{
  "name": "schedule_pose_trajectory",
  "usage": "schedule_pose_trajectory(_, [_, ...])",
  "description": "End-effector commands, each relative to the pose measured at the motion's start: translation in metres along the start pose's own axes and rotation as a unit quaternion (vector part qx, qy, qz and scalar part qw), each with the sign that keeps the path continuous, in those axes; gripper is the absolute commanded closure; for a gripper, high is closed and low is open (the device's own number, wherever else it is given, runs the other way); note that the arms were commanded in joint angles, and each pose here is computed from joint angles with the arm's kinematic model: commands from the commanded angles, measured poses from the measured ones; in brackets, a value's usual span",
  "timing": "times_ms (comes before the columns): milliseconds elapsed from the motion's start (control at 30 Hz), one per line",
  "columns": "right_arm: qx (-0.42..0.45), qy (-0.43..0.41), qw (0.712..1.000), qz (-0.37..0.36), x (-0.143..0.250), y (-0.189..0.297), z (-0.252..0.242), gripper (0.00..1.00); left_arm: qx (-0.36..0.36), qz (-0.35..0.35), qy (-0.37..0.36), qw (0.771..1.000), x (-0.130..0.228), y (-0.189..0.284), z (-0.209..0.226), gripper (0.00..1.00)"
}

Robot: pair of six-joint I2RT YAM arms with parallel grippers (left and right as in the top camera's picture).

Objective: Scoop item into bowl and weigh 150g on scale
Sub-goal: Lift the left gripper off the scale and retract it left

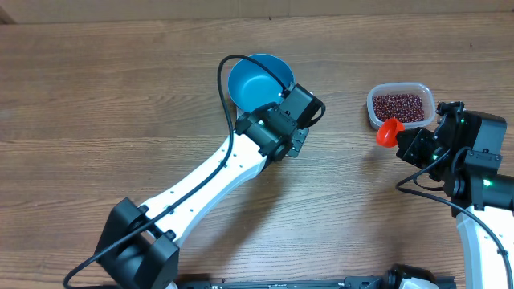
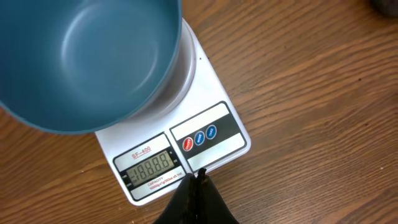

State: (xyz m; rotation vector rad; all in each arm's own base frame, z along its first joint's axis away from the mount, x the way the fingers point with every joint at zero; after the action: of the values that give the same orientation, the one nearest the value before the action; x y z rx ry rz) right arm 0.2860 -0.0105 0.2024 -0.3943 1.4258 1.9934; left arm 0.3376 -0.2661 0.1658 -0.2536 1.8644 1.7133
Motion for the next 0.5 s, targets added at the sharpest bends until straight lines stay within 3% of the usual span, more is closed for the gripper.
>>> schedule_pose_trajectory(0, [-0.001, 0.009, 1.0, -0.022, -0.014, 0.008, 0.004, 0.96, 0.002, -0.034, 0.031, 0.999, -0.018, 0.024, 0.016, 0.96])
schedule_pose_trajectory(200, [-0.001, 0.009, 1.0, -0.022, -0.014, 0.008, 0.004, 0.96, -0.015, -0.059, 0.067, 0.996, -0.039, 0.014, 0.047, 0.96])
schedule_pose_trajectory(467, [-0.002, 0.009, 1.0, -0.023, -0.014, 0.008, 0.004, 0.96, -0.034, -0.068, 0.003, 0.997, -0.048, -0.019, 0.05, 0.96])
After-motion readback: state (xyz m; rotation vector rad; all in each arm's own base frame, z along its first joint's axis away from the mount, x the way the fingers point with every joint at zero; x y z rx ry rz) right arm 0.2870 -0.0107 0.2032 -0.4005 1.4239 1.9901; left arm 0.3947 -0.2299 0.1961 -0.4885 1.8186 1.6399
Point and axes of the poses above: each gripper's point midway between its finger pads, its own y axis back along the fingers, its own z axis along the line the jaws close on, x = y × z, the point moved 2 cm from there along y, back along the fingers, and after that the axes turned 8 degrees about y, right-handed, at the moved point
